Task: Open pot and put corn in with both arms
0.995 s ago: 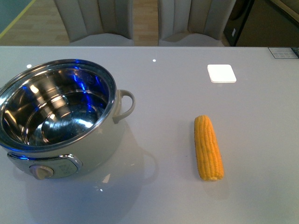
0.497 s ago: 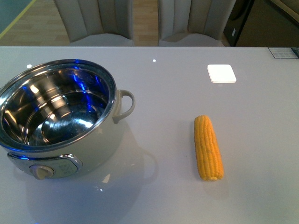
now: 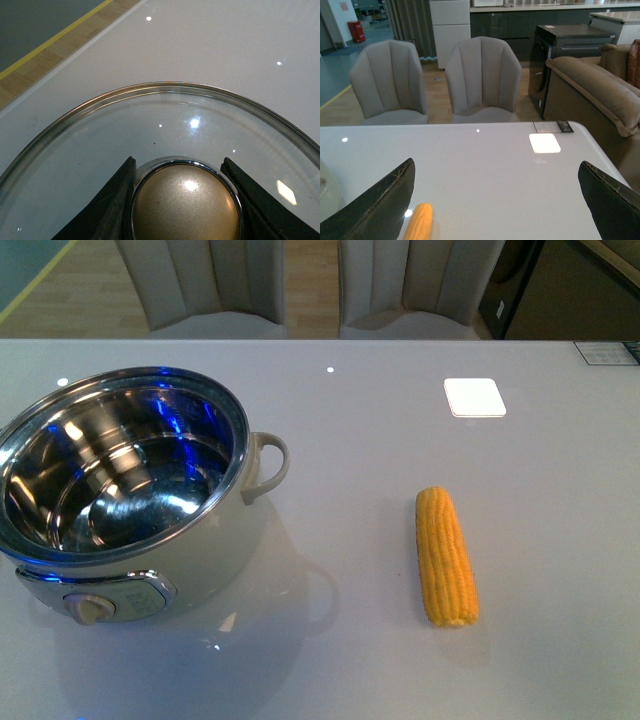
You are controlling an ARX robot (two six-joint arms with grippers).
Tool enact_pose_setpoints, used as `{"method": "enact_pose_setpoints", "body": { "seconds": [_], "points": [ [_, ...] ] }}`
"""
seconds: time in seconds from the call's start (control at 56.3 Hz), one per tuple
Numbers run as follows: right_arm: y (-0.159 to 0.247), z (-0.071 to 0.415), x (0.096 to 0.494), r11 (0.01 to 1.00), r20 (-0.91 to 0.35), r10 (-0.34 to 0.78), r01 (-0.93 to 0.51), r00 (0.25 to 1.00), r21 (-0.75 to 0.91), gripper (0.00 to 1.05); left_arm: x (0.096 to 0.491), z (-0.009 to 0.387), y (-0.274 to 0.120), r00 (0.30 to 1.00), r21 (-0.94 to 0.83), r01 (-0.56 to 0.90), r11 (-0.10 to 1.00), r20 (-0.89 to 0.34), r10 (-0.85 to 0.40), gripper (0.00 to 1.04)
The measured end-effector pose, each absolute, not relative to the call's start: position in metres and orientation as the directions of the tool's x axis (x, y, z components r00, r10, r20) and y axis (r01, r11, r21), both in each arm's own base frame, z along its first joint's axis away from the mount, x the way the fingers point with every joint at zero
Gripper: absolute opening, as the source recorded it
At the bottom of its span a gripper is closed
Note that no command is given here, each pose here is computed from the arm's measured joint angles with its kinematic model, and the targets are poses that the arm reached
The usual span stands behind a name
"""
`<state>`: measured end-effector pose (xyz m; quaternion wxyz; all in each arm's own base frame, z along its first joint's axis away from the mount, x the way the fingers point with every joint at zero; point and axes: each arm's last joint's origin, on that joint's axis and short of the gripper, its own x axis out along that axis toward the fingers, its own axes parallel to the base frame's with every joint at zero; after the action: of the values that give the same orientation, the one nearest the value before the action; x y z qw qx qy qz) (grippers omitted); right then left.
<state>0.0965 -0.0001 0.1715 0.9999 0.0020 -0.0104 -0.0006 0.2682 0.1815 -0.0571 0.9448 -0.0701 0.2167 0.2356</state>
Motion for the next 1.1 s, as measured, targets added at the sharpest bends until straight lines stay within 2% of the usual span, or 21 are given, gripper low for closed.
{"method": "enact_pose_setpoints", "body": {
  "seconds": [0.089,0.178,0.284,0.373,0.426,0.622,0.853,1.03,1.101],
  "points": [
    [0.000,0.172,0.096,1.000,0.021,-0.001,0.001,1.000,0.004,0.96,0.267,-0.058,0.180,0.795,-0.042,-0.477,0.878,-0.448,0.410,0.54],
    [0.000,0.172,0.096,1.000,0.021,-0.002,0.001,1.000,0.004,0.96,0.265,-0.059,0.176,0.791,-0.048,-0.476,0.878,-0.460,0.404,0.57],
    [0.000,0.172,0.096,1.000,0.021,-0.001,0.001,1.000,0.004,0.96,0.265,-0.059,0.176,0.792,-0.054,-0.476,0.878,-0.460,0.402,0.70],
    [0.000,0.172,0.096,1.000,0.021,-0.001,0.001,1.000,0.004,0.96,0.265,-0.059,0.176,0.792,-0.056,-0.478,0.877,-0.460,0.402,0.69],
    [0.000,0.172,0.096,1.000,0.021,-0.001,0.001,1.000,0.004,0.96,0.265,-0.059,0.176,0.792,-0.058,-0.478,0.876,-0.460,0.402,0.72],
    [0.000,0.172,0.096,1.000,0.021,-0.001,0.001,1.000,0.004,0.96,0.264,-0.054,0.175,0.793,-0.065,-0.482,0.874,-0.457,0.403,0.97],
    [0.000,0.171,0.096,1.000,0.020,-0.001,0.001,1.000,0.004,0.96,0.272,-0.016,0.181,0.829,-0.073,-0.479,0.875,-0.366,0.423,0.97],
    [0.000,0.172,0.096,1.000,0.021,-0.001,0.001,1.000,0.004,0.96,0.274,0.035,0.181,0.867,-0.082,-0.457,0.886,-0.262,0.423,0.97],
    [0.000,0.172,0.096,1.000,0.021,-0.001,0.001,1.000,0.004,0.96,0.271,0.071,0.175,0.895,-0.089,-0.426,0.900,-0.189,0.405,0.97]
  ]
}}
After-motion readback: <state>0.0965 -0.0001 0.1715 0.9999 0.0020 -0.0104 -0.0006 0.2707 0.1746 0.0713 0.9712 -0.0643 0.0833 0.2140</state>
